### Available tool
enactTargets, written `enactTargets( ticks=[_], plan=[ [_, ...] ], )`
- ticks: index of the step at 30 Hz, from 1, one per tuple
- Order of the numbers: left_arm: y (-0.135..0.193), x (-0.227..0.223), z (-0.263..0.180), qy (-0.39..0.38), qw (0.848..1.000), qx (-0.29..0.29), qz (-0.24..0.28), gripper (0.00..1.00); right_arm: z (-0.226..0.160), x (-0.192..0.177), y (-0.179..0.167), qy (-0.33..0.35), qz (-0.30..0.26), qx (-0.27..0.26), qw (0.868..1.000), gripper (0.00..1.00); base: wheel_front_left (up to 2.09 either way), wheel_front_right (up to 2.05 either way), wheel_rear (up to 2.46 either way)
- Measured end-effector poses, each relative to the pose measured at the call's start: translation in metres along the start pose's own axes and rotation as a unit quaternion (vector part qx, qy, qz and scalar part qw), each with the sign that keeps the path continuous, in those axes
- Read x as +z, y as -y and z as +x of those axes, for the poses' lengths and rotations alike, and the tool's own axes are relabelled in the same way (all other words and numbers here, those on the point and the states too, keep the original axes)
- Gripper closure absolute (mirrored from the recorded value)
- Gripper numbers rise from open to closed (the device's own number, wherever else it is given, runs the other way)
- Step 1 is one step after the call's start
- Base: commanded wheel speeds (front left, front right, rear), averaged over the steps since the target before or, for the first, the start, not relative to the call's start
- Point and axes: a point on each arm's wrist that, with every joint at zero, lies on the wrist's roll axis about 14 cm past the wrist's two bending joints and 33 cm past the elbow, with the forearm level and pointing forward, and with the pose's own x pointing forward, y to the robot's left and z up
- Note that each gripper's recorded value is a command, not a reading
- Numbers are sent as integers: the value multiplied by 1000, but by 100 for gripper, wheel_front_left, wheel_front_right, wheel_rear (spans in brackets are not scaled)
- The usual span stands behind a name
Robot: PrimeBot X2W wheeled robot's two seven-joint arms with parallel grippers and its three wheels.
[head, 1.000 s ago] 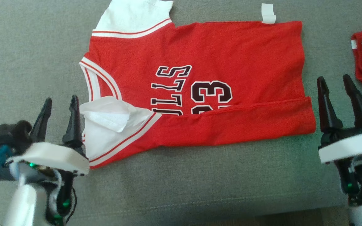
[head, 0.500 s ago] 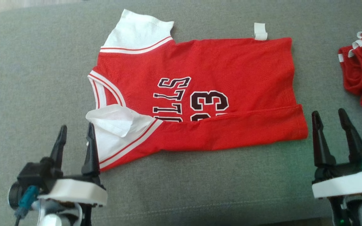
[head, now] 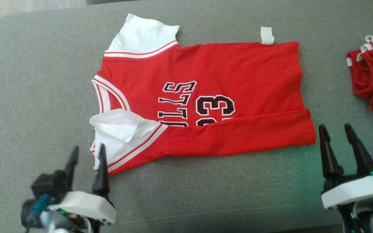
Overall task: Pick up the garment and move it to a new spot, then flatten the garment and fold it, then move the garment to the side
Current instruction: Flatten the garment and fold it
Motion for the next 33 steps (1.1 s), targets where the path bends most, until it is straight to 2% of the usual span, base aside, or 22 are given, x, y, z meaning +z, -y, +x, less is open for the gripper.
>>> enactTargets(
  ticks=[4, 13, 20, 21, 22, 23, 24, 26, 33],
  plan=[
    [2, -37, -5, -72, 997, -3, -22, 0, -6, -42, 16, -88, 17, -28, 996, 0, 0, 0, 0],
    [-12, -90, -5, -186, 980, 10, -64, 0, 1, -85, 26, -185, 38, -48, 981, 0, 0, 0, 0],
    [-11, -92, 12, -207, 975, 1, -75, 0, 22, -89, 25, -204, 45, -43, 977, 0, 0, 0, 0],
    [-11, -93, 13, -208, 975, 0, -76, 2, 24, -91, 24, -206, 46, -43, 976, 0, 0, 0, 0],
    [-11, -93, 14, -210, 975, -1, -76, 19, 24, -94, 24, -215, 50, -42, 974, 0, 0, 0, 0],
    [-12, -94, 15, -212, 974, -1, -76, 53, 24, -99, 23, -226, 52, -41, 972, 0, 0, 0, 0],
    [-12, -94, 16, -214, 974, -5, -73, 100, 23, -103, 22, -235, 57, -41, 969, 25, 0, 0, 0],
    [-11, -94, 19, -218, 973, -12, -70, 100, 22, -107, 22, -246, 64, -40, 966, 100, 0, 0, 0],
    [-12, -84, 20, -204, 976, -9, -70, 100, 29, -94, 19, -227, 75, -34, 970, 100, 0, 0, 0]
  ],
)
